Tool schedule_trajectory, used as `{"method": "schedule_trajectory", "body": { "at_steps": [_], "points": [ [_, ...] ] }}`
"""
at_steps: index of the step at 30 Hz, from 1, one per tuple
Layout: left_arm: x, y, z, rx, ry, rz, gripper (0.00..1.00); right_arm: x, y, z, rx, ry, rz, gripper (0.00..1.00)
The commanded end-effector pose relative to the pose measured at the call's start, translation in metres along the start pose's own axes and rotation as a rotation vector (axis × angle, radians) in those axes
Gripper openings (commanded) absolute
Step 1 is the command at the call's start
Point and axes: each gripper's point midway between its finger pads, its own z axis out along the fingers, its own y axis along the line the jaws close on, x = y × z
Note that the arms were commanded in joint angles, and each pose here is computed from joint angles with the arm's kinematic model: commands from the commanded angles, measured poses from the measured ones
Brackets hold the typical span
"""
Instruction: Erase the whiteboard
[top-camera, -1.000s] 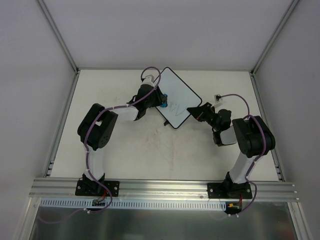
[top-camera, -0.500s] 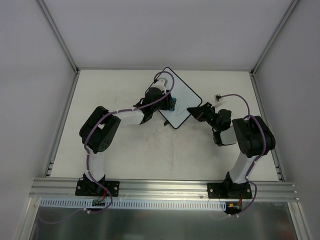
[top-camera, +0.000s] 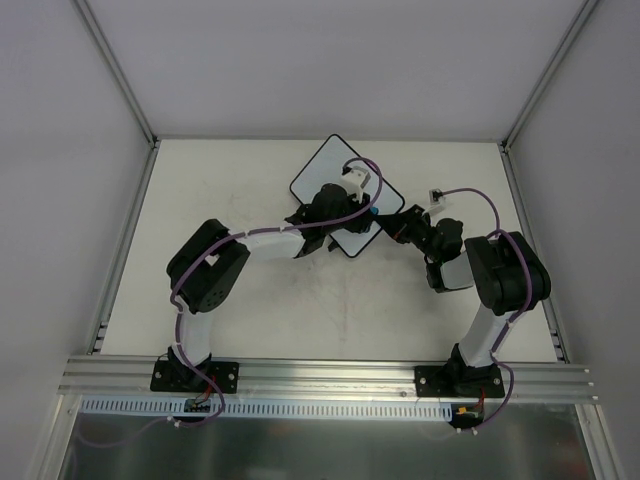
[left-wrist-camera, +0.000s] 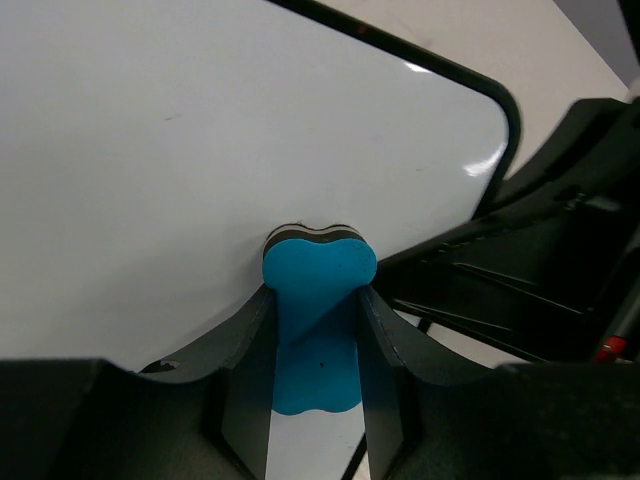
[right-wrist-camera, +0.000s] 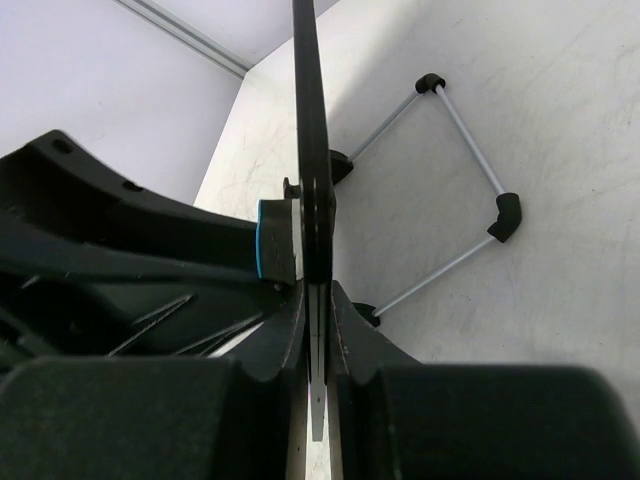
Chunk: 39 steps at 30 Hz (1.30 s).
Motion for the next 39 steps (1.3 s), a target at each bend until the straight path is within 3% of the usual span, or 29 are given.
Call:
{"method": "schedule_trajectory", "body": {
  "at_steps": [1, 11, 18, 39],
  "points": [
    [0.047, -0.032, 0.001, 0.069, 0.144, 0.099, 0.0, -0.024, 0.028, 0.008, -0.123, -0.095, -0.122, 0.0],
    [0.053, -0.026, 0.009, 0.006, 0.184, 0.118, 0.0, -0.024, 0.03, 0.007, -0.124, -0.098, -0.125, 0.0],
    [0.059, 0.014, 0.004, -0.072, 0.214, -0.073, 0.0, -0.025, 0.03, 0.006, -0.123, -0.101, -0.126, 0.0],
    [0.086, 0.113, -0.034, -0.397, 0.193, -0.409, 0.0, -0.025, 0.029, 0.007, -0.121, -0.1, -0.121, 0.0]
  ]
}}
